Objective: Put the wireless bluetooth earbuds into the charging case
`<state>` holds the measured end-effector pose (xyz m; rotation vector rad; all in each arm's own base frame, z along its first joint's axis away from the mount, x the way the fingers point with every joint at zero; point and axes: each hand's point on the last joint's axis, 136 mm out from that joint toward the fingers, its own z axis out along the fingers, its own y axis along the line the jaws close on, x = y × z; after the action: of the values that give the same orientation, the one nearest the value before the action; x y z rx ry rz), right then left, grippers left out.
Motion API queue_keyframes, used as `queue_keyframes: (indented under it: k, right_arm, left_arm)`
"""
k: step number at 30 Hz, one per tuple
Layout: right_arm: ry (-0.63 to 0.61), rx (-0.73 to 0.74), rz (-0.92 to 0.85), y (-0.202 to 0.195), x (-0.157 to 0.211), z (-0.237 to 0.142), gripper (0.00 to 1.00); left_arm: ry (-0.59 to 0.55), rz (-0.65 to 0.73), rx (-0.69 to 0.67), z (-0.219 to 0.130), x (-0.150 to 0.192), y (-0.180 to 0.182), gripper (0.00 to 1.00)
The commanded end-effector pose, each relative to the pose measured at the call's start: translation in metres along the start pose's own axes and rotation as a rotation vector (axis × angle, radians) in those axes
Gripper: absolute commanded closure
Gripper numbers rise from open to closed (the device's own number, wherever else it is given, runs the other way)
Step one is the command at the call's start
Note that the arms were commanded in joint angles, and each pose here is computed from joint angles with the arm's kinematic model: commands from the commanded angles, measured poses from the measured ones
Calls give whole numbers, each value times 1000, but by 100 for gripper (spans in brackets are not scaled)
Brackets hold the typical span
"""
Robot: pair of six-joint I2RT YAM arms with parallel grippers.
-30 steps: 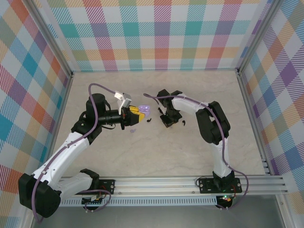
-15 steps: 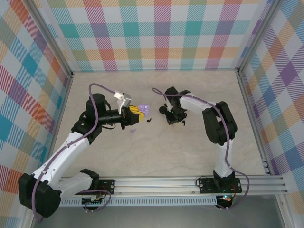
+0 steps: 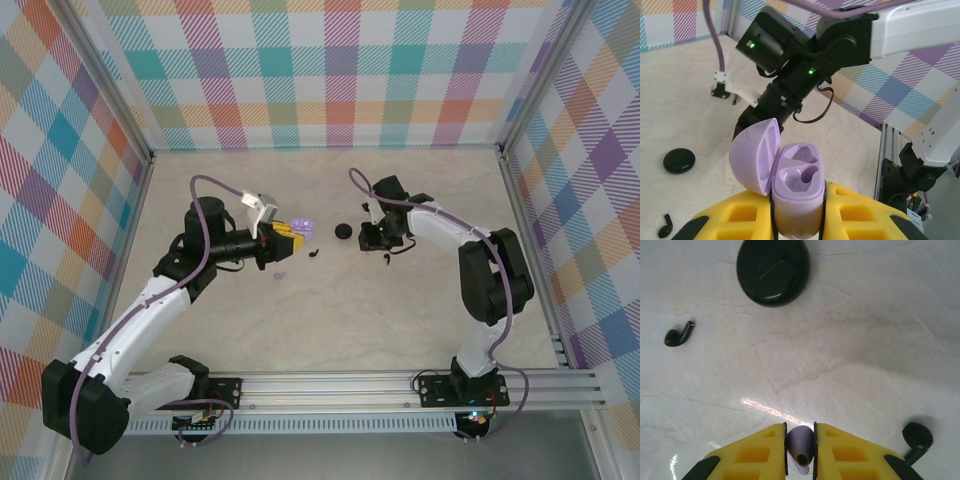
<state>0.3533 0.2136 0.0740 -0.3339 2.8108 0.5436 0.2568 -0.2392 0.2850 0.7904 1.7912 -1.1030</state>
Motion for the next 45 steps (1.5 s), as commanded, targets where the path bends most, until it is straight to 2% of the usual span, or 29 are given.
queue_keyframes:
  k: [1, 15, 29, 35, 45]
  right_arm:
    - [-89, -94, 0, 19, -13, -21, 82]
    - [-308, -308, -76, 72, -28, -107, 81]
    - [-516, -632, -238, 139, -32, -202, 80]
    - [-602, -679, -302, 157, -33, -227, 80]
    - [-729, -680, -379, 181, -32, -245, 81]
  left_arm:
    - [-25, -42, -32, 2, 2, 13, 89]
    - [-96, -108, -9, 15, 4, 26, 89]
    - [-170, -29, 24, 19, -8, 15, 89]
    - [-211, 29, 59, 21, -16, 0, 89]
    - [-217, 45, 92, 29, -29, -13, 89]
